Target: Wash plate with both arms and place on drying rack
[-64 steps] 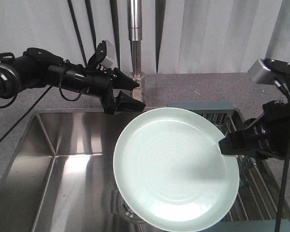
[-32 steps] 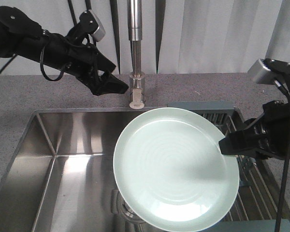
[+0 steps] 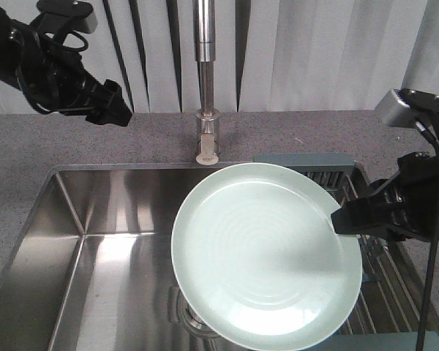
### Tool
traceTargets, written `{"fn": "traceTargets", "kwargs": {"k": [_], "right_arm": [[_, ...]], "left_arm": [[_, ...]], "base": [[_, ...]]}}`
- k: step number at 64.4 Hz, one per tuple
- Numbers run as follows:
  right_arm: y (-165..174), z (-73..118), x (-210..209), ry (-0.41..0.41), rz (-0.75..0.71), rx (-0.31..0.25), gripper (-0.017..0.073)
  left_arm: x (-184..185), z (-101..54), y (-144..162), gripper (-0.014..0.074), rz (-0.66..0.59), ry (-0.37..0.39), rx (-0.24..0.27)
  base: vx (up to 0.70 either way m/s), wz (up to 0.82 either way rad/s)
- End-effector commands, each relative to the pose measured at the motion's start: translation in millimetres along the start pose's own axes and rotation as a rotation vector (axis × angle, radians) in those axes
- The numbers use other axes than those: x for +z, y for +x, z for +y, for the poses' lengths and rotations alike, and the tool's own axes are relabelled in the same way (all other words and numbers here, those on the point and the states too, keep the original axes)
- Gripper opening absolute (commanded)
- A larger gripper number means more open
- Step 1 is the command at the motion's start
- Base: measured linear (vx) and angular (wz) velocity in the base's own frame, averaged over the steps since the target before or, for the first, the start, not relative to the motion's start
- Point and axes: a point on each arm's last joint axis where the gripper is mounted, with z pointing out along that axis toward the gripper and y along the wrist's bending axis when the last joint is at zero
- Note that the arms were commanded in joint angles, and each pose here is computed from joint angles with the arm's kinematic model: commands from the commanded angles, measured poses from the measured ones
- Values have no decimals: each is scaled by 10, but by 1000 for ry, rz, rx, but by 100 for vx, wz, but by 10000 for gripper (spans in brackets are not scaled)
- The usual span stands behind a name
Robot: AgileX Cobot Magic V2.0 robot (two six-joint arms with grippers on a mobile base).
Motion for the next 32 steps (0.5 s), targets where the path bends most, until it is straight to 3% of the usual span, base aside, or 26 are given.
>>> {"fn": "traceTargets", "kwargs": {"k": [1, 22, 32], "right_arm": [[-66, 82, -105, -24, -76, -12, -4], [-66, 82, -105, -24, -76, -12, -4], [-66, 82, -105, -24, -76, -12, -4]], "left_arm": [[-369, -58, 59, 572, -114, -61, -44], [-757, -160, 839, 551, -156, -192, -132], [-959, -254, 1233, 551, -201, -214, -175]], "base": [[0, 0], [0, 0], [0, 0]]}}
